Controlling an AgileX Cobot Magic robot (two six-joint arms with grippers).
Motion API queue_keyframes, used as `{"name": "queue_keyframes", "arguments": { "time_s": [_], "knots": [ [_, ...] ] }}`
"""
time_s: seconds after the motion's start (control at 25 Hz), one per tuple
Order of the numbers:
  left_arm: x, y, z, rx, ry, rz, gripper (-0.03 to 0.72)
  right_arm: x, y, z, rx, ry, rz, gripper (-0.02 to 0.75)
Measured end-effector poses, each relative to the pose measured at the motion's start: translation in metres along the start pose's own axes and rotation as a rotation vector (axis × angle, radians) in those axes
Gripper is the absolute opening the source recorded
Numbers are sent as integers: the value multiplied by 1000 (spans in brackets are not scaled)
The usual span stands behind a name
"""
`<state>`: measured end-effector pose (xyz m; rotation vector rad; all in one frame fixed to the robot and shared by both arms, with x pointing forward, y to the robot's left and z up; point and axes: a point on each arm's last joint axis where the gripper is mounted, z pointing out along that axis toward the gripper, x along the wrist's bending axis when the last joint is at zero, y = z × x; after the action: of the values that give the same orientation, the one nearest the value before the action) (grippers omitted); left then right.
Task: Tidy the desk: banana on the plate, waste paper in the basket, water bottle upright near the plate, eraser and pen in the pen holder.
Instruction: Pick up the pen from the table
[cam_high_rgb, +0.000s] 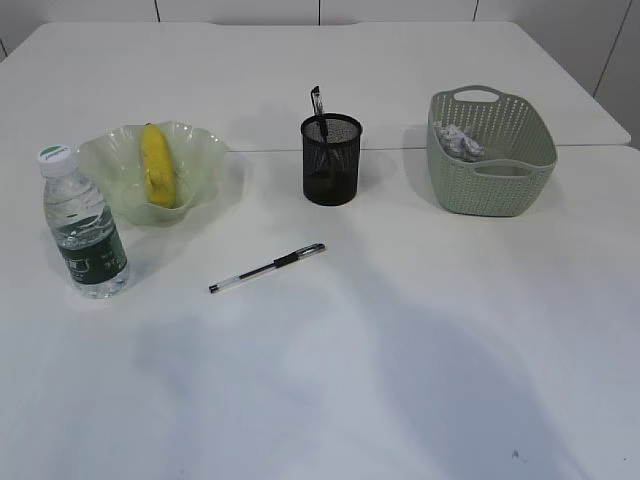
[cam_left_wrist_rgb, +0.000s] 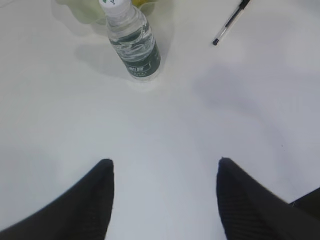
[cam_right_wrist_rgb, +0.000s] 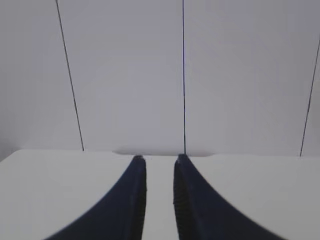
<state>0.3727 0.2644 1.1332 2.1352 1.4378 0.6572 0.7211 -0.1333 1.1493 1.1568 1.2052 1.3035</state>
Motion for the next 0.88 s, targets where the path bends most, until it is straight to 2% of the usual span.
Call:
{"name": "queue_keyframes", "arguments": {
  "time_s": [0.12, 0.24, 0.32, 0.48, 0.64, 0.88],
  "knots": [
    [0, 2, 0, -25, 1, 0, 456, -6, 29, -14, -19, -17, 7, 146],
    [0, 8, -2, -77, -2, -4, 456, -17, 55, -30, -25, -83, 35, 147],
    [0, 14, -5, -137, -11, -12, 456, -25, 73, -44, -6, -131, 66, 147],
    [0, 32, -11, -327, -12, -23, 456, -39, 101, -72, 73, -190, 68, 147],
    [1, 46, -18, -500, -2, -26, 456, -44, 102, -85, 211, -214, -11, 147],
    [7, 62, -30, -723, 93, 61, 456, -39, 91, -98, 426, -160, -39, 147]
  ]
}}
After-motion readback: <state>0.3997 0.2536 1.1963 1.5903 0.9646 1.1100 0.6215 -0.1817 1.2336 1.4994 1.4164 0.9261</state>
